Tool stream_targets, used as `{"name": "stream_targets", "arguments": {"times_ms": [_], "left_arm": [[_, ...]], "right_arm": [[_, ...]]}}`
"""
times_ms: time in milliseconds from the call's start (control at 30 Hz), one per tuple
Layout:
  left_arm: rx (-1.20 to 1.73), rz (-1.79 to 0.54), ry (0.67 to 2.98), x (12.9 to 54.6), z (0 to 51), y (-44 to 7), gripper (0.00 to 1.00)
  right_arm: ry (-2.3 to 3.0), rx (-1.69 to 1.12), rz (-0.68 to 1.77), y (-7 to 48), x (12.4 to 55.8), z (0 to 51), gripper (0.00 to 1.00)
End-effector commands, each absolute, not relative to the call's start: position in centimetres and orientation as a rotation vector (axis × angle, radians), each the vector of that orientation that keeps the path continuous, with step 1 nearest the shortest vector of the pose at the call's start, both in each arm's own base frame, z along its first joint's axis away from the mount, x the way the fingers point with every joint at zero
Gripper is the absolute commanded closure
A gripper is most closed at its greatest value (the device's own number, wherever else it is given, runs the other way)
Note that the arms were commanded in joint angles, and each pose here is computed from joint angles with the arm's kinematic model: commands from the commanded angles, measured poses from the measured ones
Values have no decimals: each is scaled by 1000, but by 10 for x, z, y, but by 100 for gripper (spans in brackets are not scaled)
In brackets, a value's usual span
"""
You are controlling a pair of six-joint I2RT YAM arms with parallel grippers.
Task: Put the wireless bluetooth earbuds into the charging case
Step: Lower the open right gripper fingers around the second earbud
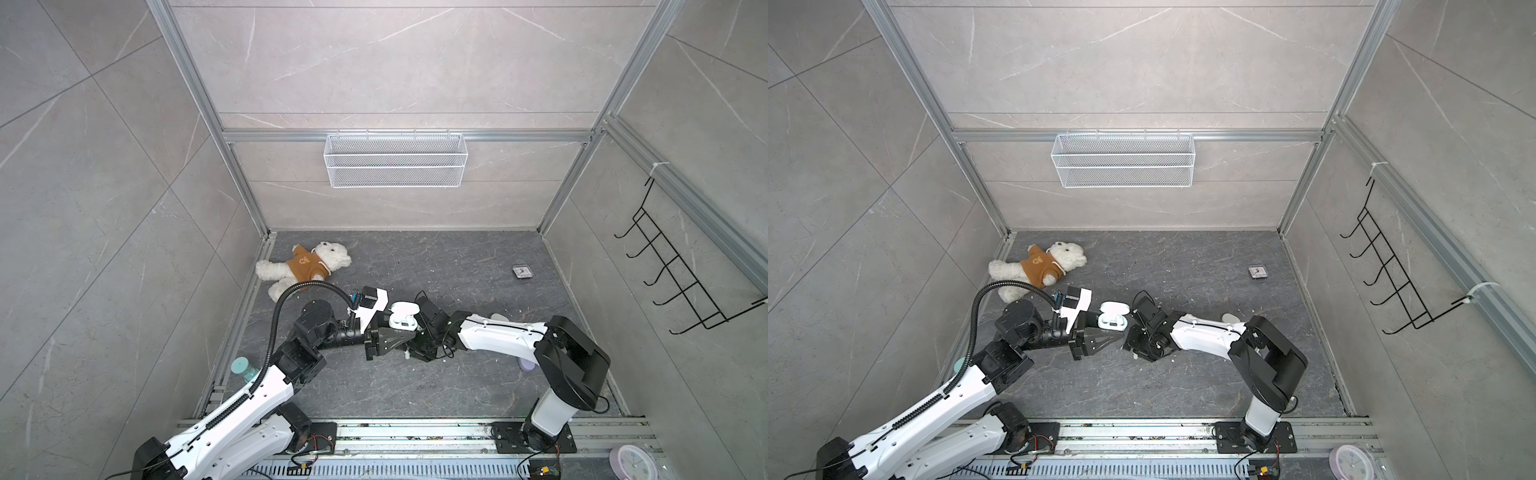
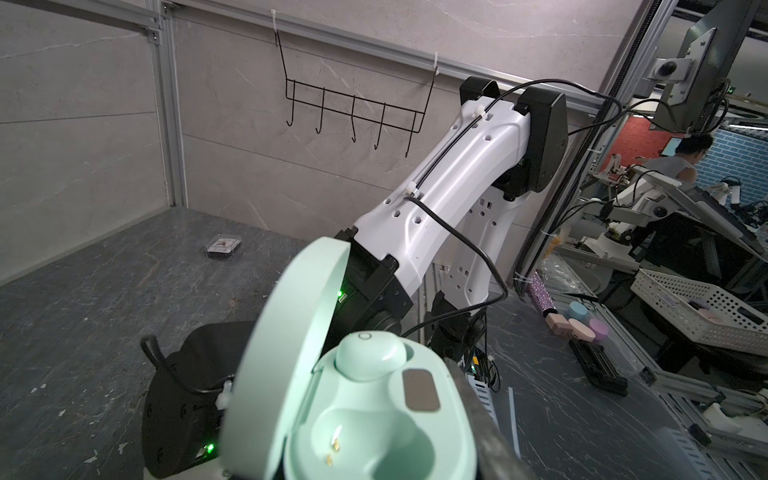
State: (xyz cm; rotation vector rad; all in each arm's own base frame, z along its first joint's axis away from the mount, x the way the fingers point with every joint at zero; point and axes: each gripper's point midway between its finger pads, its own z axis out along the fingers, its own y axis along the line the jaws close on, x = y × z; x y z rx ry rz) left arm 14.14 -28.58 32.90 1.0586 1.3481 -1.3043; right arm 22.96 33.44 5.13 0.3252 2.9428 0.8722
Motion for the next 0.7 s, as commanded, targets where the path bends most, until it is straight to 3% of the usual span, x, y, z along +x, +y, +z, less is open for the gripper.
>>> {"name": "stream_targets", "arguments": {"times_ms": [0,267,667], "left_arm": [[1059,-1269,1278,141,341,-282,69],[1058,-1264,1274,139,343,-280,68],[1057,-1246,1263,136,348,-275,68]], "right_arm": [[2933,251,907,348,238,57,44],[2945,253,861,343,237,58,44],[3127,17,397,301,206,33,44]]}}
